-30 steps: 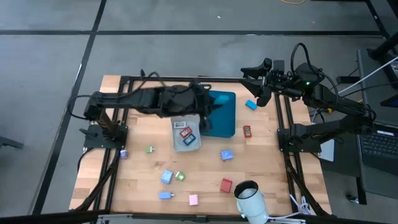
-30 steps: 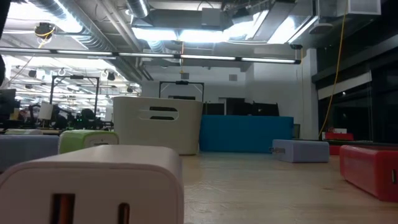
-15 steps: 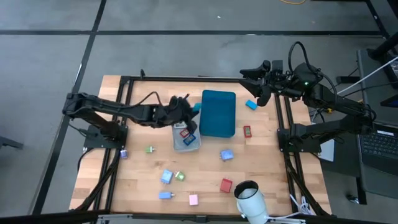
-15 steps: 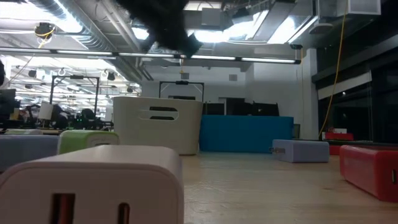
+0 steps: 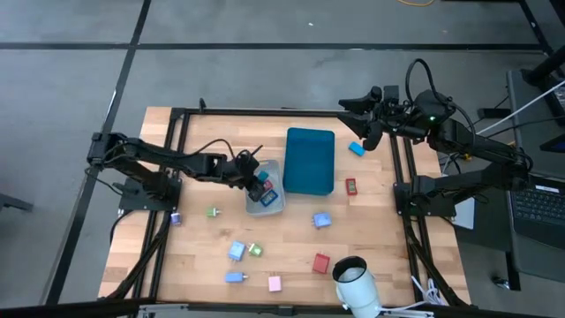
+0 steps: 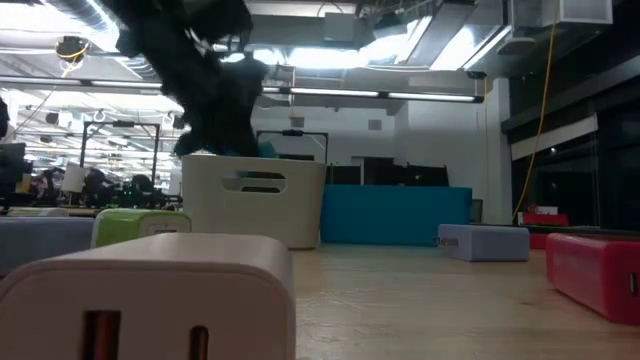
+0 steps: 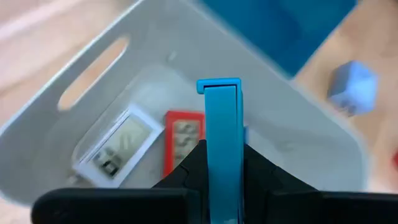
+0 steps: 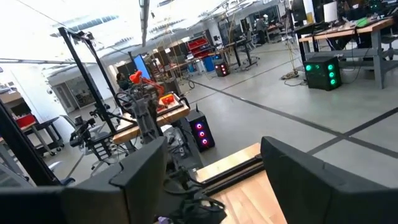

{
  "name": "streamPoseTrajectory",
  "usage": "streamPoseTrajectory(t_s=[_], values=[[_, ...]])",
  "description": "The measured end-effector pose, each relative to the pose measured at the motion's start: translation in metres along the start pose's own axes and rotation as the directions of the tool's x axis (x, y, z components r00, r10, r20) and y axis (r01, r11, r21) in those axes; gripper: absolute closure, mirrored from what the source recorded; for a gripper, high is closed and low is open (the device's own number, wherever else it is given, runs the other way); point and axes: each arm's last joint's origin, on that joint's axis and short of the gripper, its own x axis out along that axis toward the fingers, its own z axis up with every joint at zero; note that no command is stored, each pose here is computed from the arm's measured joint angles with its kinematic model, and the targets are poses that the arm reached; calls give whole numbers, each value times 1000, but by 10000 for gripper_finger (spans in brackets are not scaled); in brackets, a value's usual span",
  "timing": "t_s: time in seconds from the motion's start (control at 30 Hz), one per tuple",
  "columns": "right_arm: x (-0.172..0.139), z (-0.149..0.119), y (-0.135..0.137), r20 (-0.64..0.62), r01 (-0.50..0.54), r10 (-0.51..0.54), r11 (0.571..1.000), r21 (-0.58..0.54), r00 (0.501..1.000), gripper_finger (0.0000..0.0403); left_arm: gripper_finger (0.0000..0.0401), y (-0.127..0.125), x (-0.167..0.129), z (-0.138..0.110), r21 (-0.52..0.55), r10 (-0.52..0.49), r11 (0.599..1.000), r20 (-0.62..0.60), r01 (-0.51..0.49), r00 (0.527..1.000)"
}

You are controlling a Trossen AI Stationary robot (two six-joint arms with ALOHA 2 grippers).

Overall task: Pick & Place Office items
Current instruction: Put the left light blue timer into the gray bin

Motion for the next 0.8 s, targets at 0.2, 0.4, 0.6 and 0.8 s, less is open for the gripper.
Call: streamPoseTrajectory(t_s=[0.2, 0.4, 0.6, 0.8], values=[[1, 0, 0, -5, -10, 10, 1000, 0, 1000, 137, 358, 16, 21, -8, -26, 9, 1000, -158, -13, 987], [1, 0, 0, -6, -9, 9, 1000, -4, 1000, 137, 349, 14, 30, -9, -30, -9, 1000, -154, 4, 988], [1, 0, 0, -3, -1, 1, 1000, -4, 1000, 137, 269, 13, 28, -7, -43, -28, 999, -140, 23, 990], [0, 0, -1, 14, 45, -45, 999, -15, 999, 137, 189, 1, 16, 8, -49, -81, 996, -90, 77, 993]])
